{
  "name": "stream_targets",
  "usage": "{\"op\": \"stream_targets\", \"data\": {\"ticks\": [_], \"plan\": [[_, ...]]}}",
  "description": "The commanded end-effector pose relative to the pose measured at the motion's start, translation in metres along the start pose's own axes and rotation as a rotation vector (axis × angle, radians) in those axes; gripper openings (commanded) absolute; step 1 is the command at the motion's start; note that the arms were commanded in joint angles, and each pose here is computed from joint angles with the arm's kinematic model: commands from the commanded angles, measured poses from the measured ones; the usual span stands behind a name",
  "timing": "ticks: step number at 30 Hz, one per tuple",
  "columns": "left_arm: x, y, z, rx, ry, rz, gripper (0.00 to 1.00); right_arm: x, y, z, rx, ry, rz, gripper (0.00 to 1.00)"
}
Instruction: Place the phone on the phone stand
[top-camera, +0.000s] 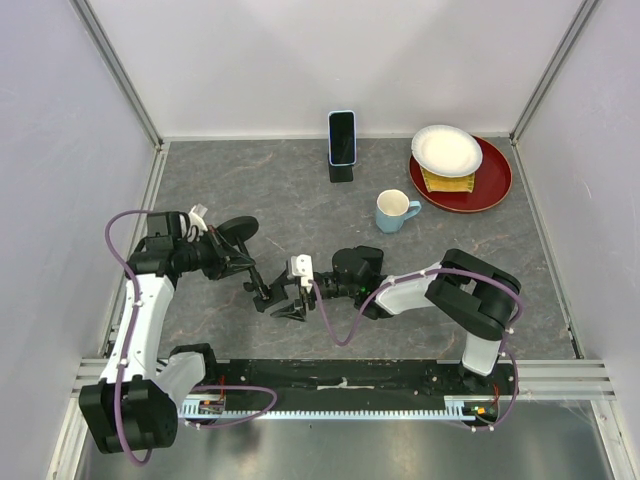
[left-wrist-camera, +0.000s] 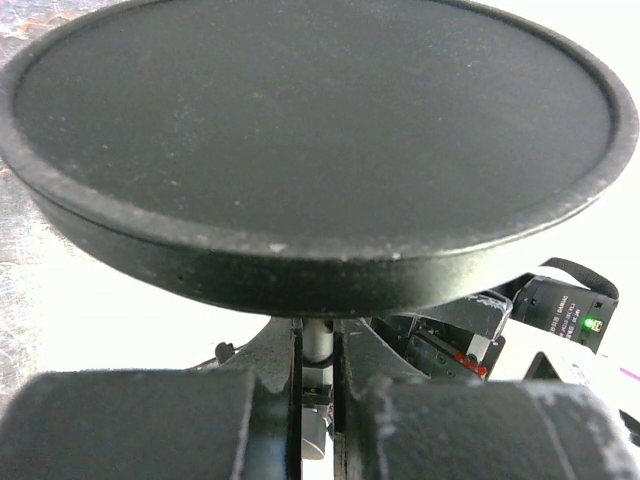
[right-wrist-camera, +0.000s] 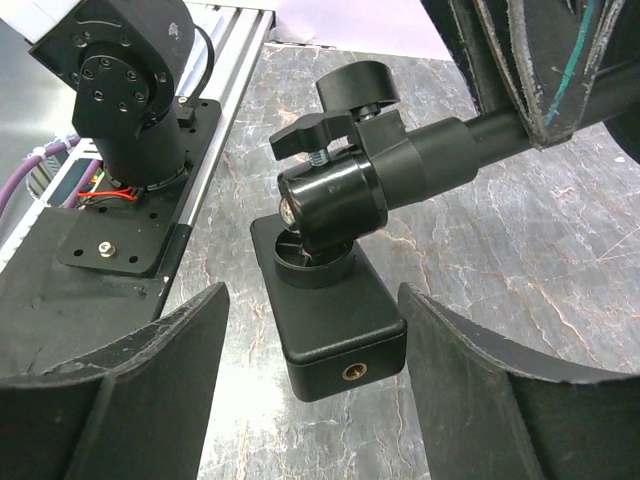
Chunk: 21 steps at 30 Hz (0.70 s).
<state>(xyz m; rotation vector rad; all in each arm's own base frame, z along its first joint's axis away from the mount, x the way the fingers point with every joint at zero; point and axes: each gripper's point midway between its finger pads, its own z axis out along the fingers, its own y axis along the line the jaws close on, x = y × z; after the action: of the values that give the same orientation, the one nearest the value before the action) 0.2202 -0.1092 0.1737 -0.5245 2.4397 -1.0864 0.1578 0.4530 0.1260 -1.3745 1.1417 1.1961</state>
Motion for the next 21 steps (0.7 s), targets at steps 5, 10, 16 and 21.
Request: {"op": "stream_targets", "data": {"ticks": [5, 10, 16, 21], "plan": [[-0.013, -0.038, -0.01, 0.133, -0.027, 0.167, 0.02, -0.014, 0.004, 0.011, -0.046, -0.031, -0.043, 0.69], [-0.012, -0.038, -0.009, 0.134, -0.021, 0.17, 0.02, -0.014, 0.006, 0.012, -0.049, -0.024, -0.051, 0.5], [-0.015, -0.052, -0.015, 0.181, -0.051, 0.195, 0.11, -0.02, 0.008, 0.015, -0.076, 0.004, -0.047, 0.0], [-0.022, -0.064, -0.024, 0.208, -0.116, 0.22, 0.51, -0.036, 0.004, 0.014, -0.031, -0.037, 0.006, 0.0]]}}
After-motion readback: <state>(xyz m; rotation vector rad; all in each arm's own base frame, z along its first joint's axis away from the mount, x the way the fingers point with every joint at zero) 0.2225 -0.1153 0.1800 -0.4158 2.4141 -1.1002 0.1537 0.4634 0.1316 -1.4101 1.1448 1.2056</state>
